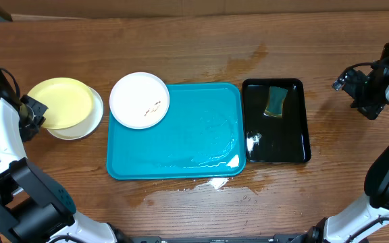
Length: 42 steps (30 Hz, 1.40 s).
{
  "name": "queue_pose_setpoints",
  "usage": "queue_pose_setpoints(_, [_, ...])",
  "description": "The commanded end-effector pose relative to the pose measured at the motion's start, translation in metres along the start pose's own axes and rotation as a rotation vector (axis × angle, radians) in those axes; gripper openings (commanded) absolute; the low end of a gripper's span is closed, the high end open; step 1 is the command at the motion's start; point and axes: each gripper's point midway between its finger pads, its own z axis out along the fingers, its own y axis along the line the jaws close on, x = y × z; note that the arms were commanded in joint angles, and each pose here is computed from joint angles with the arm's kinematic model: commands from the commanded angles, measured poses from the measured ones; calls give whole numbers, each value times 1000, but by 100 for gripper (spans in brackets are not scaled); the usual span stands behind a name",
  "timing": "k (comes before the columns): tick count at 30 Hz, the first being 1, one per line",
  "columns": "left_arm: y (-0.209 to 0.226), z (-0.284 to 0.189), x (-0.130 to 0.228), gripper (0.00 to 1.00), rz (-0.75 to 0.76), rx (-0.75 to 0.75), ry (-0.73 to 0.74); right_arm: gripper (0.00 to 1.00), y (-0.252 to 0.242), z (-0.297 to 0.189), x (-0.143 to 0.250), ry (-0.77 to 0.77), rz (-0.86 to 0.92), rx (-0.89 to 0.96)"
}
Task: Clean dirty plates on tray and stack at the side
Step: 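Carry the yellow plate left and set it on the table, then move the left gripper to the white plate and pinch its rim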
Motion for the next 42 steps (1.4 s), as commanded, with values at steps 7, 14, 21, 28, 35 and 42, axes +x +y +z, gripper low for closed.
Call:
queue_pose_setpoints(7, [-20, -17, -6, 68, 9, 109, -14, 100, 6, -16, -8, -46, -4, -19])
queue_pose_setpoints(14, [-80, -57, -1, 61, 227, 378, 7, 100, 6, -16, -8, -46, -4, -19])
queue_pose_setpoints(21, [-145, -71, 39, 63, 609, 442, -46, 100, 6, -16, -8, -46, -4, -19])
queue_pose_setpoints(28, [-188, -48, 81, 62, 785, 330, -71, 100, 6, -16, -8, -46, -4, -19])
queue_pose_setpoints(35, [-205, -1, 103, 62, 859, 227, -49, 100, 6, -16, -8, -46, -4, -19])
queue_pose_setpoints(42, [-191, 44, 113, 60, 859, 169, 55, 100, 6, -16, -8, -46, -4, -19])
